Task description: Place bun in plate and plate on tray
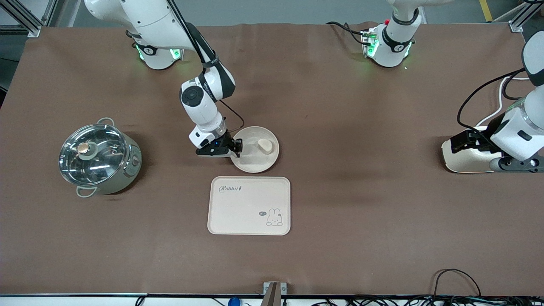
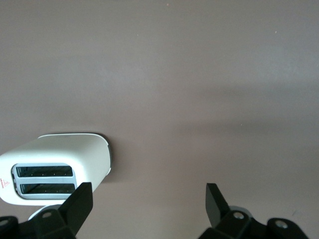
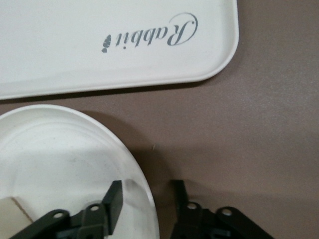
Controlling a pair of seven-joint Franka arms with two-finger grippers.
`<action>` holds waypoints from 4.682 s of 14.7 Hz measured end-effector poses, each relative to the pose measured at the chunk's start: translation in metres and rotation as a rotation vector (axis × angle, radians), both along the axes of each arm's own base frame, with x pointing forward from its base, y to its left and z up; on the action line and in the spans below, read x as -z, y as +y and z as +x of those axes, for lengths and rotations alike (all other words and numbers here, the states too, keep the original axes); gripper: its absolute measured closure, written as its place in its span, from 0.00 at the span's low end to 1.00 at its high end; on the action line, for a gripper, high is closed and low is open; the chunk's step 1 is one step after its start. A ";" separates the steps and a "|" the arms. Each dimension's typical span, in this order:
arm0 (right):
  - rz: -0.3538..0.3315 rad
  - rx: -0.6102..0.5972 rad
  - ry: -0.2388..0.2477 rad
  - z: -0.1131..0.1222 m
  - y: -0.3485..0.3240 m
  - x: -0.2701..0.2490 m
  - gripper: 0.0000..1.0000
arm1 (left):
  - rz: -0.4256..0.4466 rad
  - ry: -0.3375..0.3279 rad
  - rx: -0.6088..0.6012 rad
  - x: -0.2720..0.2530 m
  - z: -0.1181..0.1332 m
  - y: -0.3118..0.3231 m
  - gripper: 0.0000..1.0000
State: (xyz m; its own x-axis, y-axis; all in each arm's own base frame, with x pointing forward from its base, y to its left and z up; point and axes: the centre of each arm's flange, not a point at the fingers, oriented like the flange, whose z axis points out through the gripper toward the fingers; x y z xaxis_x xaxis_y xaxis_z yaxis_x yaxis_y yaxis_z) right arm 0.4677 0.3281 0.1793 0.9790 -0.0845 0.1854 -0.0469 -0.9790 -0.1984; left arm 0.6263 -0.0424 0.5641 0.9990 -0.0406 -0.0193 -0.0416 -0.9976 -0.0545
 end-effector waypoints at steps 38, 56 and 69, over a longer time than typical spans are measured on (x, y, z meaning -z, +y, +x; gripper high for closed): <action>0.186 0.290 -0.073 0.199 -0.059 -0.025 0.48 | -0.004 -0.009 0.042 0.013 0.006 -0.003 0.00; -0.159 0.115 0.088 0.166 -0.244 -0.266 0.00 | -0.017 -0.027 0.164 0.010 -0.002 -0.085 0.00; -0.247 -0.007 0.183 0.065 -0.338 -0.492 0.00 | -0.021 -0.040 0.086 -0.110 -0.083 -0.035 0.00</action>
